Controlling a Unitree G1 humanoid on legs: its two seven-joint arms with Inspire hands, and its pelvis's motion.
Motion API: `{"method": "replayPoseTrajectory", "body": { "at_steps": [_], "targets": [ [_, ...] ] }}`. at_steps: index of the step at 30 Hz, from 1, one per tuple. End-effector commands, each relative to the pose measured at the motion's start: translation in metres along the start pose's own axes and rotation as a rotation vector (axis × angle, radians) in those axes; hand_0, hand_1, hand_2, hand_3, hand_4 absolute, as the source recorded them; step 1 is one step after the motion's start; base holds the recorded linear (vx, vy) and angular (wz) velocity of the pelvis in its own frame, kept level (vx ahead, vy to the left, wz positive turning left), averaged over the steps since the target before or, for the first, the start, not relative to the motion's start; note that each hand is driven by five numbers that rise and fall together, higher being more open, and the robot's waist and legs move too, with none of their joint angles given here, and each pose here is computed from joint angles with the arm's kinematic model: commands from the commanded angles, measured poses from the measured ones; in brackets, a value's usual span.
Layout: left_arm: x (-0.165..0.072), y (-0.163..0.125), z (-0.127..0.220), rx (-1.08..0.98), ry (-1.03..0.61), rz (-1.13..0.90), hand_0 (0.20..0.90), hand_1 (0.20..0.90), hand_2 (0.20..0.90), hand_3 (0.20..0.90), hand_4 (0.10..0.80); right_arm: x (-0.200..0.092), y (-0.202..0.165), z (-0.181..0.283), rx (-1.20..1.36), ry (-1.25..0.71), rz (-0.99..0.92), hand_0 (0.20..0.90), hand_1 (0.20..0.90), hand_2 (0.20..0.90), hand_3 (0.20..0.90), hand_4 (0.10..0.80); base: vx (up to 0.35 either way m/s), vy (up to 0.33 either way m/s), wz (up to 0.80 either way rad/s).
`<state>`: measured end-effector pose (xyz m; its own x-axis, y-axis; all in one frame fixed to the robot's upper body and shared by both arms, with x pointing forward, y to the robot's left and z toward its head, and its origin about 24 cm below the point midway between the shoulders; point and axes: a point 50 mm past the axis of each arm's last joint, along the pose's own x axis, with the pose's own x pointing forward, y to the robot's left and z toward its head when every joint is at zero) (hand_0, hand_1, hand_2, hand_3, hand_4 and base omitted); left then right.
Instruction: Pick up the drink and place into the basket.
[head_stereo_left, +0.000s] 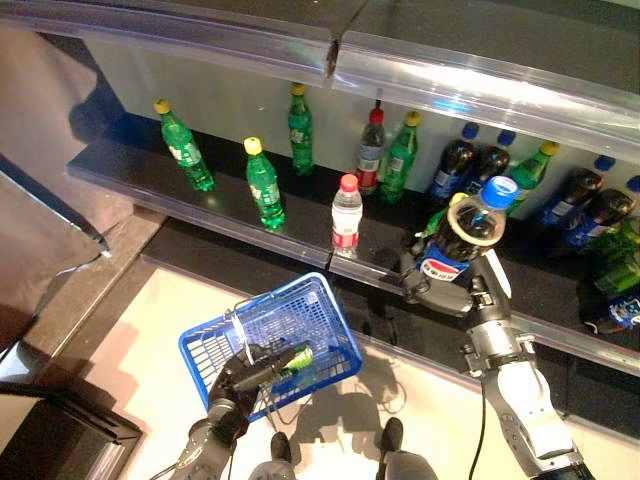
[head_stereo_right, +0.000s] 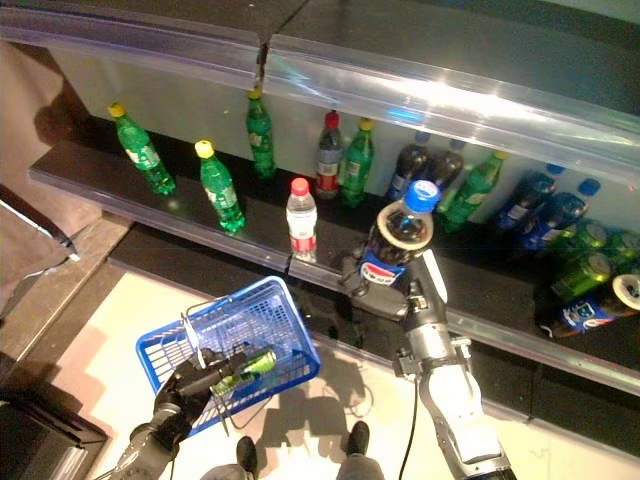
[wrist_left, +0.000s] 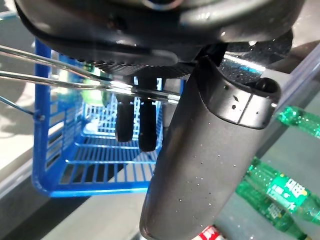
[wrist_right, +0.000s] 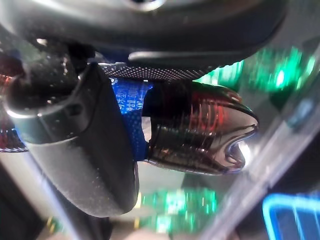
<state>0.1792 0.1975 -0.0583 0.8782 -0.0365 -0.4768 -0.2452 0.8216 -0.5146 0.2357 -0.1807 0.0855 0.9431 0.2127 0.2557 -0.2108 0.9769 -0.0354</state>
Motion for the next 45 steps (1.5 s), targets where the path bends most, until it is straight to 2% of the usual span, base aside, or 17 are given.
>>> {"method": "replayPoseTrajectory", "body": {
  "at_steps": [1, 7, 16, 24, 32, 40, 45],
  "targets": [
    [-0.006, -0.048, 0.072, 0.085, -0.287, -0.327, 0.3, 0.3, 0.3, 0.2, 0.1, 0.019, 0.023, 0.068, 0.13, -0.39, 0.141, 0.3, 0.3, 0.3, 0.2, 0.1, 0.018, 0.028, 0.13],
    [-0.011, -0.072, 0.069, 0.056, -0.232, -0.44, 0.3, 0.3, 0.3, 0.2, 0.1, 0.023, 0.05, 0.058, 0.203, -0.345, 0.21, 0.3, 0.3, 0.3, 0.2, 0.1, 0.01, 0.018, 0.1],
    [-0.019, -0.116, 0.068, -0.003, -0.155, -0.684, 0.3, 0.3, 0.3, 0.2, 0.1, 0.037, 0.08, 0.032, 0.227, -0.24, 0.176, 0.3, 0.3, 0.3, 0.2, 0.1, -0.013, 0.035, 0.2],
    [-0.03, -0.138, 0.065, -0.058, -0.087, -0.89, 0.3, 0.3, 0.3, 0.2, 0.1, 0.037, 0.094, -0.001, 0.189, -0.102, 0.174, 0.3, 0.3, 0.3, 0.2, 0.1, -0.016, 0.045, 0.2],
    [-0.037, -0.155, 0.071, -0.089, -0.09, -1.029, 0.3, 0.3, 0.3, 0.2, 0.1, 0.034, 0.104, -0.028, 0.094, 0.0, 0.19, 0.3, 0.3, 0.3, 0.2, 0.1, -0.024, 0.05, 0.11],
    [-0.05, -0.158, 0.066, -0.209, 0.022, -1.207, 0.3, 0.3, 0.3, 0.2, 0.1, 0.006, 0.093, -0.079, -0.142, 0.23, 0.216, 0.3, 0.3, 0.3, 0.2, 0.1, 0.004, 0.009, 0.06],
    [-0.055, -0.167, 0.057, -0.207, 0.121, -1.297, 0.3, 0.3, 0.3, 0.2, 0.1, 0.009, 0.092, -0.091, -0.261, 0.28, 0.259, 0.3, 0.3, 0.3, 0.2, 0.1, 0.014, 0.004, 0.04]
  ]
}}
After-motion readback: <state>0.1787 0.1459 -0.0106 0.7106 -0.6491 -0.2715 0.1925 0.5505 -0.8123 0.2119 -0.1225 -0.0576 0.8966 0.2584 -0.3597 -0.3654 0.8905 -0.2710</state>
